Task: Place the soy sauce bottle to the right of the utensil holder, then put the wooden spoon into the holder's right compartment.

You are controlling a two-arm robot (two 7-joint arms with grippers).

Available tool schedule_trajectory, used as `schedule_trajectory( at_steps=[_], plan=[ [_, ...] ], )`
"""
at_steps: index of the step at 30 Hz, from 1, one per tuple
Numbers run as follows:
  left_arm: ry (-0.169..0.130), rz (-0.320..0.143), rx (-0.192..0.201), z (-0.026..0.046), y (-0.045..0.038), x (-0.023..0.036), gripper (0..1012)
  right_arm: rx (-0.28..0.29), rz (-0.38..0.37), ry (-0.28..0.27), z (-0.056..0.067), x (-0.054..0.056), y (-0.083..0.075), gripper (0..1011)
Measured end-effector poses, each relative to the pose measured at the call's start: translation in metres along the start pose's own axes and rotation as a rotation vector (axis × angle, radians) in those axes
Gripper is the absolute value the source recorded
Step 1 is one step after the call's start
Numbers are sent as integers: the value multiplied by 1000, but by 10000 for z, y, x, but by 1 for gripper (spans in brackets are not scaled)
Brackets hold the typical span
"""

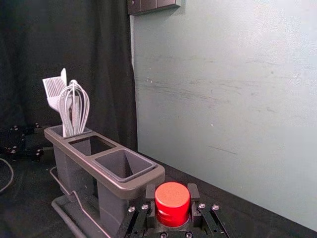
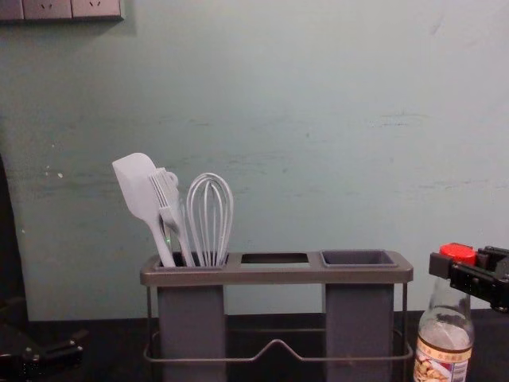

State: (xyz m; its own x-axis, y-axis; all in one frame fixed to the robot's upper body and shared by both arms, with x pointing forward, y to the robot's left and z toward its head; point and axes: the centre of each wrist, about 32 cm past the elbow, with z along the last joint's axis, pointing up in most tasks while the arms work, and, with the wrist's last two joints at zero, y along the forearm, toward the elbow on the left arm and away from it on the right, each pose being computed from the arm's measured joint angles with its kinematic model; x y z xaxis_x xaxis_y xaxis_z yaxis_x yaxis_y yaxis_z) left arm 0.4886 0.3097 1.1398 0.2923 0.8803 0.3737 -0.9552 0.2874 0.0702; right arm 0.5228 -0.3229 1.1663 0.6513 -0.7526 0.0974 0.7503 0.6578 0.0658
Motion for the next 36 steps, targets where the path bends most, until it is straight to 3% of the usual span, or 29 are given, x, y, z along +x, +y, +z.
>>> schedule_trajectory(
  at_steps=[5,9,22,36],
  plan=[
    [0,0,0,0,0,0,1005,0,0,0,2,0,-1,463],
    [0,0,0,0,0,0,1005,1,0,0,2,-1,-2,628],
    [0,0,0,0,0,0,1005,1,1,1,2,-2,-4,984],
    [0,0,0,0,0,0,1005,2,2,-2,8,-6,-10,1002]
  ],
)
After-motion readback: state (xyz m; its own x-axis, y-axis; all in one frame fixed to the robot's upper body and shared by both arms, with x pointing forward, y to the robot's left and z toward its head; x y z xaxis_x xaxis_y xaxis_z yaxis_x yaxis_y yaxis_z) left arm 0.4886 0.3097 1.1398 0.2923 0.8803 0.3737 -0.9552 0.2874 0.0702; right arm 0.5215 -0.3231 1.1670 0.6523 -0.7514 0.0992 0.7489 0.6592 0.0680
